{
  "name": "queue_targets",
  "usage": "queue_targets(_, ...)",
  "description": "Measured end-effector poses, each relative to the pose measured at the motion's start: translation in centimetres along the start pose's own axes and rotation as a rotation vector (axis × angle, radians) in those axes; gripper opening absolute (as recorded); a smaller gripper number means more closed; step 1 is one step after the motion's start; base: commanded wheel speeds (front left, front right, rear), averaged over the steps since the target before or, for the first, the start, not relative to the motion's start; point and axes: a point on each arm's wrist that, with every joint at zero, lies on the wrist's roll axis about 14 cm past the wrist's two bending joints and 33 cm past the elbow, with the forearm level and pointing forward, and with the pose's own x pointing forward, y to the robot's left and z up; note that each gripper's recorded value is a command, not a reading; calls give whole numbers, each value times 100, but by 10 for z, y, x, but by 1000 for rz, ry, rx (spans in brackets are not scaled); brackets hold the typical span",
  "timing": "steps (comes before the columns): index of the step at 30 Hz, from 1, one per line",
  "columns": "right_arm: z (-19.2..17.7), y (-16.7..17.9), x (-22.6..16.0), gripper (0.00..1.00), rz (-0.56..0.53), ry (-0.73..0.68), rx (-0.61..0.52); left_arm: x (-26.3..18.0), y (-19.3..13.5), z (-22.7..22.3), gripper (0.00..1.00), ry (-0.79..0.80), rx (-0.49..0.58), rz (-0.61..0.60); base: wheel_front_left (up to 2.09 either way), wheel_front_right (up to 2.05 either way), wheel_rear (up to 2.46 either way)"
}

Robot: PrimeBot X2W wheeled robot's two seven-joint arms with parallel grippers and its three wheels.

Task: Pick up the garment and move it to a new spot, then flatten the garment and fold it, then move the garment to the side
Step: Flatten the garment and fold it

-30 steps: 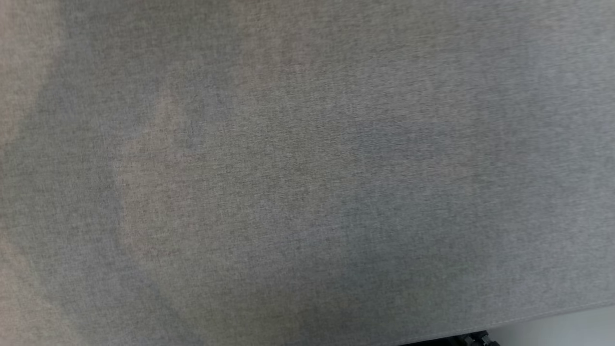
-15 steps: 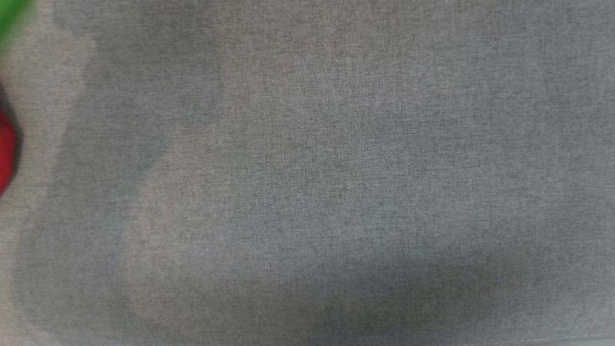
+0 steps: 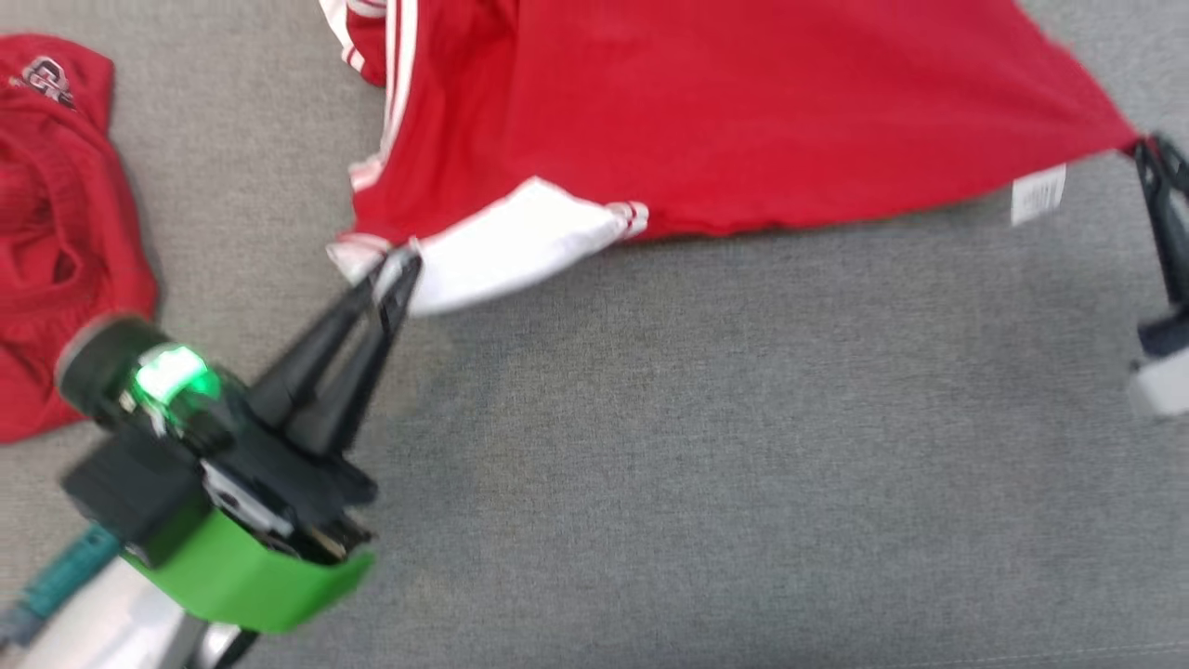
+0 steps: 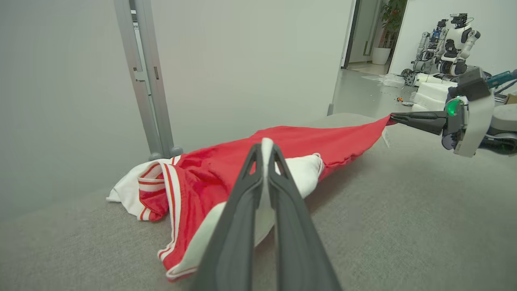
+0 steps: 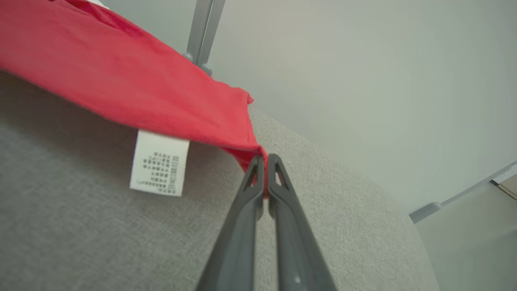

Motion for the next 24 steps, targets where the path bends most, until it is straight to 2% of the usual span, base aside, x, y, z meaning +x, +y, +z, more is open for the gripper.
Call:
queue_targets(10,7,6,-97,0,-71,53,69,-81,-35,-26,0,201,15,37,0,0,0)
queue_targets(16,14,10,-141,0,-93,76,74,-125,-52,-40,0,297,-18,64,0,0,0)
queue_targets(20,17,13,-157,0,-91,106,66,-131,-56,-32,0,278,-20,75,0,0,0)
queue_targets(24,9,22,-153,0,-66,158,94,-127,-52,-34,0,272,-7,89,0,0,0)
